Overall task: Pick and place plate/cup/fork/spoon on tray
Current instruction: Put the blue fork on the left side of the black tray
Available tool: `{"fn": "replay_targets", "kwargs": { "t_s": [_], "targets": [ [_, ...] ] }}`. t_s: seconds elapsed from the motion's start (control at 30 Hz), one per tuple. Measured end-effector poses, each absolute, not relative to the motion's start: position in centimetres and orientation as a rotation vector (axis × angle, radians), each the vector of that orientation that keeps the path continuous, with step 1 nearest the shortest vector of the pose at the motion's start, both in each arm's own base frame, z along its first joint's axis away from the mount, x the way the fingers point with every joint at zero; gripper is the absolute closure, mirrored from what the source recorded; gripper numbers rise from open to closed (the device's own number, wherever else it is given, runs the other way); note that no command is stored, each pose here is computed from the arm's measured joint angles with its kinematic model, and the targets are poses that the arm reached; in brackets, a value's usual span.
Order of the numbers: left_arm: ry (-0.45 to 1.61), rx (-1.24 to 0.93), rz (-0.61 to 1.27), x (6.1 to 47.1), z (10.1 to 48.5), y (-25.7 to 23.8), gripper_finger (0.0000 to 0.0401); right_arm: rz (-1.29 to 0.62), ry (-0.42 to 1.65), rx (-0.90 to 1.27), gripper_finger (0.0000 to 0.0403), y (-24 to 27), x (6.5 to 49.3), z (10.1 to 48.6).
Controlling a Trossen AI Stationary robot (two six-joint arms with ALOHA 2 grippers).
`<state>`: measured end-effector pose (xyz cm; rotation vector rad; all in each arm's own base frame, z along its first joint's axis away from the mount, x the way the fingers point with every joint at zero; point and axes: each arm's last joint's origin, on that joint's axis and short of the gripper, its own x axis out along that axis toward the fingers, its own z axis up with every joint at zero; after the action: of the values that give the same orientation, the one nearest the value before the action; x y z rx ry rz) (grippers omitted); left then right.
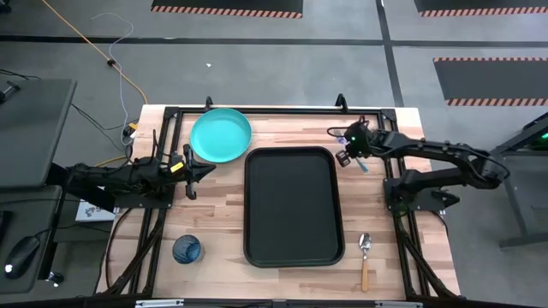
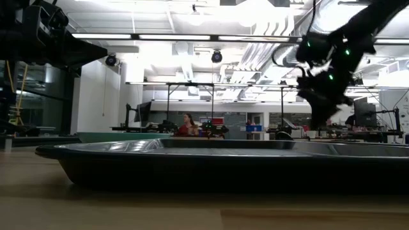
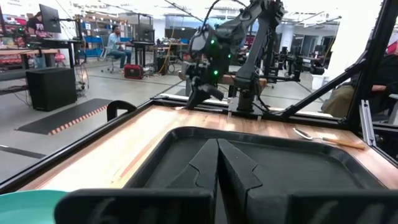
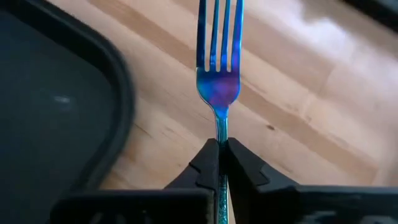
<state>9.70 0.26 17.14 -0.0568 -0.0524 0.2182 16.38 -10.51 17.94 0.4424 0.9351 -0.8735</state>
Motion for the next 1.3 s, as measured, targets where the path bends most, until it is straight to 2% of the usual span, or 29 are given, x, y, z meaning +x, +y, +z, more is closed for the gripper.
{"fn": "replay_targets", "kwargs": {
  "t_s": [0.23,0.5,0.8,1.3],
  "targets": [
    [-0.053,-0.057,0.218,9.7,17.1,0.3,0.0401,-0.725,0.826,0.365,0.04,-8.4,19.1,20.2],
    [-0.052,-0.056,0.218,9.7,17.1,0.3,0.0401,-0.489,0.7,0.318,0.0402,-4.6,20.1,20.1],
    [-0.052,-0.057,0.218,9.7,17.1,0.3,0.0401,-0.229,0.298,0.348,0.0402,-1.7,20.0,20.3],
    [-0.062,-0.057,0.218,9.7,17.2,0.3,0.0401,-0.169,0.145,0.278,0.0403,-0.1,20.5,21.8]
  ]
}}
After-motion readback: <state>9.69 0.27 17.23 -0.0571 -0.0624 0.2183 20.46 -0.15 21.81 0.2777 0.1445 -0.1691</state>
